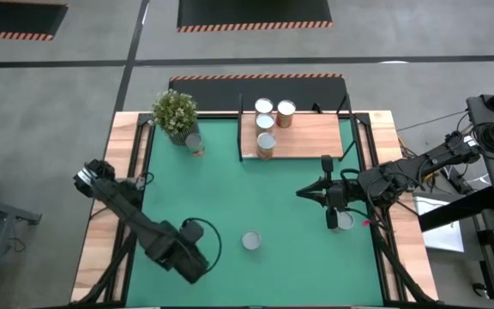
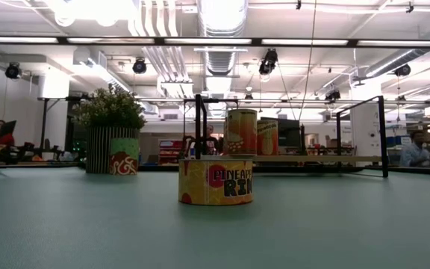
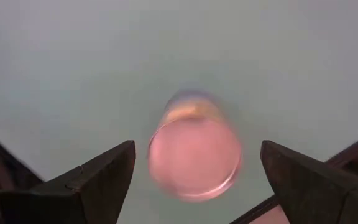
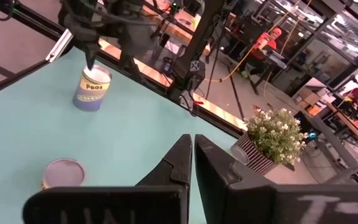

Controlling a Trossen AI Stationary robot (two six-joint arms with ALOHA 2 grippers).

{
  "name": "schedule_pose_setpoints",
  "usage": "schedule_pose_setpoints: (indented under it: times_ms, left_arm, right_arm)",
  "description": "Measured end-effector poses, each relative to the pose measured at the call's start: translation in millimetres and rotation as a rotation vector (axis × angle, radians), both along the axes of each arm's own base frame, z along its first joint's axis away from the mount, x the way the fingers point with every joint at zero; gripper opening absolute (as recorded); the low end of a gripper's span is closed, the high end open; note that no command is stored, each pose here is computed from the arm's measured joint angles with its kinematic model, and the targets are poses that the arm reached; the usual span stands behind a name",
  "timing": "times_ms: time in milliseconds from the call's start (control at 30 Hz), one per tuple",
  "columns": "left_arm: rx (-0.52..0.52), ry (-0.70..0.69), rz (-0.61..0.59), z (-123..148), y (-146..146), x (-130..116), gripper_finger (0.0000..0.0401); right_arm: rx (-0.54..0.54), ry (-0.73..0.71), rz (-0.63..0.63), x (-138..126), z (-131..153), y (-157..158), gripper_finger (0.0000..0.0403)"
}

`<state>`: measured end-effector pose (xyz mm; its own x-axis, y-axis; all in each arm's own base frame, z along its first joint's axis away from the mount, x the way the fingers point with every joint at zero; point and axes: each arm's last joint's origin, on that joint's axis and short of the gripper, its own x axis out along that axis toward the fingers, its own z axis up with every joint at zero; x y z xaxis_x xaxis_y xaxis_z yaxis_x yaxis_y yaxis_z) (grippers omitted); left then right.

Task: Pick and place cans onto a shelf
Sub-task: Put the purple can on the shelf

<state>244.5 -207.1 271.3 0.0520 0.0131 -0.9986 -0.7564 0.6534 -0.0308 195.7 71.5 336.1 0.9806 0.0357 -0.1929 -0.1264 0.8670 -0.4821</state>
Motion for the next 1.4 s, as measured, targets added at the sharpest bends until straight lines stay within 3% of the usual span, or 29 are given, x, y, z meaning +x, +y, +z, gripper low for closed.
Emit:
schedule_pose_setpoints:
  times_ms: [200,400,700,833,967,1200,1400]
  left_arm:
    - [-0.054,-0.061,0.001,6,-5,5,0.0329]
    - [-0.043,-0.036,0.036,4,-6,0,0.0333]
    - [-0.085,-0.039,0.025,4,-11,0,0.0396]
    - [-0.101,-0.064,-0.046,3,-18,-1,0.0377]
    - [-0.018,0.072,0.038,-2,-9,-13,0.0364]
    - [-0.068,0.01,0.048,-3,-16,-8,0.0361]
    - [-0.051,0.026,-0.014,-13,-21,-5,0.0361]
  right_arm:
    - [0.002,0.0,-0.001,0,0,0,0.0009]
    - [0.007,-0.002,-0.005,0,0,0,0.0009]
    - [0.016,0.005,-0.007,0,0,0,0.0009]
    - [0.01,0.004,-0.006,0,0,0,0.0009]
    - [0.009,0.004,-0.006,0,0,0,0.0009]
    - [0.01,0.005,-0.006,0,-1,0,0.0009]
    - [0.01,0.005,-0.006,0,-1,0,0.0009]
